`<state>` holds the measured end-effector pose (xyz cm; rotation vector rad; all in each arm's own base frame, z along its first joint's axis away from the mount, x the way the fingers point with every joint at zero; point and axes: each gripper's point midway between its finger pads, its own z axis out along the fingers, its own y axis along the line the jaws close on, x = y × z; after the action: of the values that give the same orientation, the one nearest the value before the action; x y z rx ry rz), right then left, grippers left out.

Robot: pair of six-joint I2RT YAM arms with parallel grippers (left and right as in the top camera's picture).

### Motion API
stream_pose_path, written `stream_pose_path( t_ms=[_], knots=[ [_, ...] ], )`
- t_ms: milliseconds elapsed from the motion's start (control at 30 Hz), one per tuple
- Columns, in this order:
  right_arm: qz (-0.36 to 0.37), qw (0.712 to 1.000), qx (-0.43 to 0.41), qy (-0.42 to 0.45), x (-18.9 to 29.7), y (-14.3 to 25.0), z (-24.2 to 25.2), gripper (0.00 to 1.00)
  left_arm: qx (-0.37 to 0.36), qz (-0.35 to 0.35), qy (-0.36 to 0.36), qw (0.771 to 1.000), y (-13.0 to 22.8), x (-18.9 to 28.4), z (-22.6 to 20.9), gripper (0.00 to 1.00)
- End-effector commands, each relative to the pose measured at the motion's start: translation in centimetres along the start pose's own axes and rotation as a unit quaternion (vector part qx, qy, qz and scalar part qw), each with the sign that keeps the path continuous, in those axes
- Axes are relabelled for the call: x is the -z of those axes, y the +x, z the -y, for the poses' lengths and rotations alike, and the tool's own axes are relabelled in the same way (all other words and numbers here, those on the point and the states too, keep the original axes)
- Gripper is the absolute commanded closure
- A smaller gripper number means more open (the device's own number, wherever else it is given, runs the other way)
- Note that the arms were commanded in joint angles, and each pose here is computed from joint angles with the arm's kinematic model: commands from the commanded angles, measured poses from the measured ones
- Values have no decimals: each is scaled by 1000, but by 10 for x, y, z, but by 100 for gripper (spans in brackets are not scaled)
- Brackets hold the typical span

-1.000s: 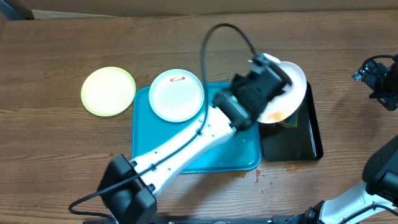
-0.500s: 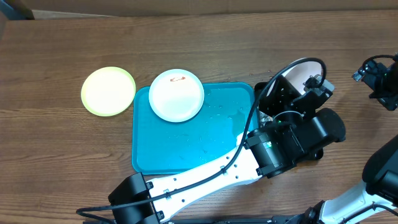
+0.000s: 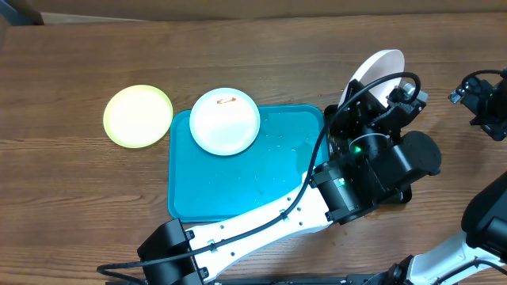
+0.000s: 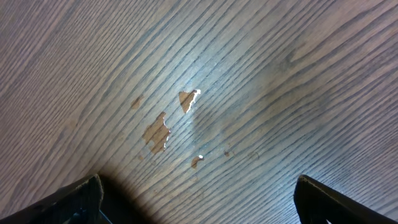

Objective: Clean dirty plates on tray and stack at the side
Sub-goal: 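Tip the white plate over the black tray with the left gripper, then carry the white plate left and stack it on the yellow plate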

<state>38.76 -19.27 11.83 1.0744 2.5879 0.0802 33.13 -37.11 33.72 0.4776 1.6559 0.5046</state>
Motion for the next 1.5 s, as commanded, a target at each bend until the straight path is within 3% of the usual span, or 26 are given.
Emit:
stream_pose_path(
  t_ms=[0, 100, 133, 200, 367, 533, 733, 833, 967, 1200, 1333, 1467],
  knots=[
    [20, 1000, 0, 1, 9, -11, -1, 0, 17, 0, 15, 1000, -4, 0, -1, 96],
    [20, 1000, 0, 1, 9, -11, -1, 0, 94, -14, -47, 994, 2, -8, -29, 96],
    [20, 1000, 0, 1, 9, -11, -1, 0, 123, -13, -19, 992, 3, -13, -21, 96],
    [20, 1000, 0, 1, 9, -11, -1, 0, 111, -9, 67, 992, 0, -13, 7, 96],
    [20, 1000, 0, 1, 9, -11, -1, 0, 107, -47, 155, 981, 21, -19, 30, 96],
    [20, 1000, 0, 1, 9, -11, -1, 0, 177, -134, 259, 940, 54, -42, 28, 96],
    [20, 1000, 0, 1, 9, -11, -1, 0, 347, -240, 298, 856, 95, -86, -48, 96],
    [20, 1000, 0, 1, 9, -11, -1, 0, 420, -274, 266, 823, 126, -110, -111, 96],
    [20, 1000, 0, 1, 9, -11, -1, 0, 529, -330, 160, 765, 199, -133, -208, 96],
    [20, 1000, 0, 1, 9, -11, -1, 0, 612, -406, -13, 678, 335, -116, -329, 96],
    [20, 1000, 0, 1, 9, -11, -1, 0, 634, -421, -71, 645, 389, -100, -360, 96],
    [20, 1000, 0, 1, 9, -11, -1, 0, 643, -430, -96, 627, 431, -92, -361, 96]
  ],
)
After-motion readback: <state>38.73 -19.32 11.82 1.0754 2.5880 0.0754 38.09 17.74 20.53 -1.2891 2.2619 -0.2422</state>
